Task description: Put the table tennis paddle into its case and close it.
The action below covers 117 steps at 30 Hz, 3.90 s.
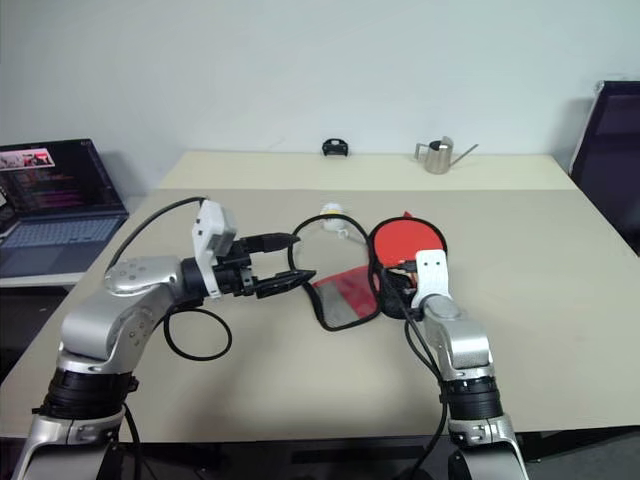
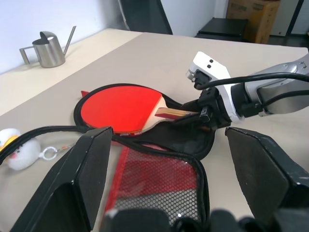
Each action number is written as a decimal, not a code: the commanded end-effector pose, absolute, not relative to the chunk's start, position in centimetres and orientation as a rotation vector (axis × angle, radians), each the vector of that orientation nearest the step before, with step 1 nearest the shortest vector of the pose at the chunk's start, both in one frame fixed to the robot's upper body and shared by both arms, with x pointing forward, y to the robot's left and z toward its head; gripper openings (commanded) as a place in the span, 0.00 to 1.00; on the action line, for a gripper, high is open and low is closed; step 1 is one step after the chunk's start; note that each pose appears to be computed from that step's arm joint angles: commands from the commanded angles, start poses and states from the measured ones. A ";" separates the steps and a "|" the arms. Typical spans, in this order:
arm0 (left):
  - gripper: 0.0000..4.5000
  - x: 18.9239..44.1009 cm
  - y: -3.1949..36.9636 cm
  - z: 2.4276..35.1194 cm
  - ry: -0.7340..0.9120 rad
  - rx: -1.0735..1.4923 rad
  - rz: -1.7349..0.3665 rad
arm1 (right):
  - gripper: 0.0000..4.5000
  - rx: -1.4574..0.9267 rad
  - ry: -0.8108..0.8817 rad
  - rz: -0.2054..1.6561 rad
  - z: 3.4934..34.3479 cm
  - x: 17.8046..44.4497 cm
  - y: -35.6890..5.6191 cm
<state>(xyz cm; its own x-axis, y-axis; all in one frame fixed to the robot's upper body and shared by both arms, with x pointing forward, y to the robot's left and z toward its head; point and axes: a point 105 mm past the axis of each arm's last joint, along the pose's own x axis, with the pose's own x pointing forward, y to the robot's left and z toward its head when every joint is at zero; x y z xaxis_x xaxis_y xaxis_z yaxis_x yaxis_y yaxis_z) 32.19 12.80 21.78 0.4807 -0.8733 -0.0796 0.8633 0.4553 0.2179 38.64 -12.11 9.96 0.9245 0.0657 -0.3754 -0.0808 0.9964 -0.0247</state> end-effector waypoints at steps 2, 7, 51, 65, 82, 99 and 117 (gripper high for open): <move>0.91 32.0 13.1 22.7 -0.083 0.259 -1.063 | 0.84 -0.039 0.313 0.096 11.9 38.9 -11.4; 0.91 32.4 13.4 22.6 -0.090 0.261 -1.037 | 0.84 0.000 0.259 0.166 13.7 38.4 -10.3; 0.91 42.5 19.4 11.6 0.220 0.294 -0.600 | 0.84 -0.224 0.010 0.847 25.4 30.9 -15.4; 0.91 44.7 15.5 11.8 0.182 0.285 -0.585 | 0.84 -0.221 -0.001 0.826 25.5 31.0 -15.8; 0.91 44.5 0.8 18.8 -0.026 0.136 -0.887 | 0.84 -0.253 0.029 0.770 25.9 30.3 -18.3; 0.91 43.7 0.0 20.3 -0.097 0.132 -0.990 | 0.84 -0.194 0.129 0.561 22.7 31.4 -20.9; 0.91 39.9 11.7 22.8 -0.193 0.209 -1.001 | 0.99 -0.145 0.213 0.427 16.8 40.0 -20.2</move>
